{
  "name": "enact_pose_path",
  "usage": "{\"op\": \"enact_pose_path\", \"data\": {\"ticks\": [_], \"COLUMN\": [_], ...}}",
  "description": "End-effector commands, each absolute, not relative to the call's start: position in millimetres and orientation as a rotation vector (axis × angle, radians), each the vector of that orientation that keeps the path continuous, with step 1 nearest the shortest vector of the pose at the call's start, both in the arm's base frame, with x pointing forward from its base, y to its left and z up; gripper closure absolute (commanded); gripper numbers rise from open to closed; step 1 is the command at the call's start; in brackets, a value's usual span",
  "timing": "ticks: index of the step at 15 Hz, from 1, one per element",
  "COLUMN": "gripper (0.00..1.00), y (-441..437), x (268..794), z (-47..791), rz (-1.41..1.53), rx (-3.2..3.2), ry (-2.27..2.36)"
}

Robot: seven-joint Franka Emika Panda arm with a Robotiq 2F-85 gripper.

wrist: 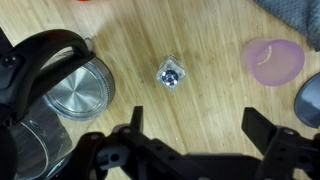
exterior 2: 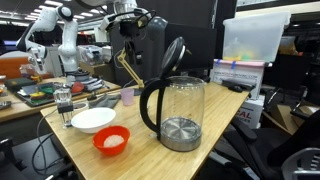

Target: Move the small glass object from the right side of the table to the bottom left corner

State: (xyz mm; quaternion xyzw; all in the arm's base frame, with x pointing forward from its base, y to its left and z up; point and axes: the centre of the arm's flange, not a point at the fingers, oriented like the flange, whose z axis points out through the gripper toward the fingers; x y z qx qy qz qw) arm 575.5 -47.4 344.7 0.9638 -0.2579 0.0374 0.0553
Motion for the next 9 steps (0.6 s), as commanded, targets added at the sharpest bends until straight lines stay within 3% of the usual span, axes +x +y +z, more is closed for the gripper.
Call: {"op": "enact_pose_path", "data": {"ticks": [1,9], "gripper": [0.00,0.00], "y": [-47,-69], "x": [576,580], "z": [346,296], "rz": [0.113,-0.065], "rx": [2.925,2.854], "ry": [-0.784,-1.266]}}
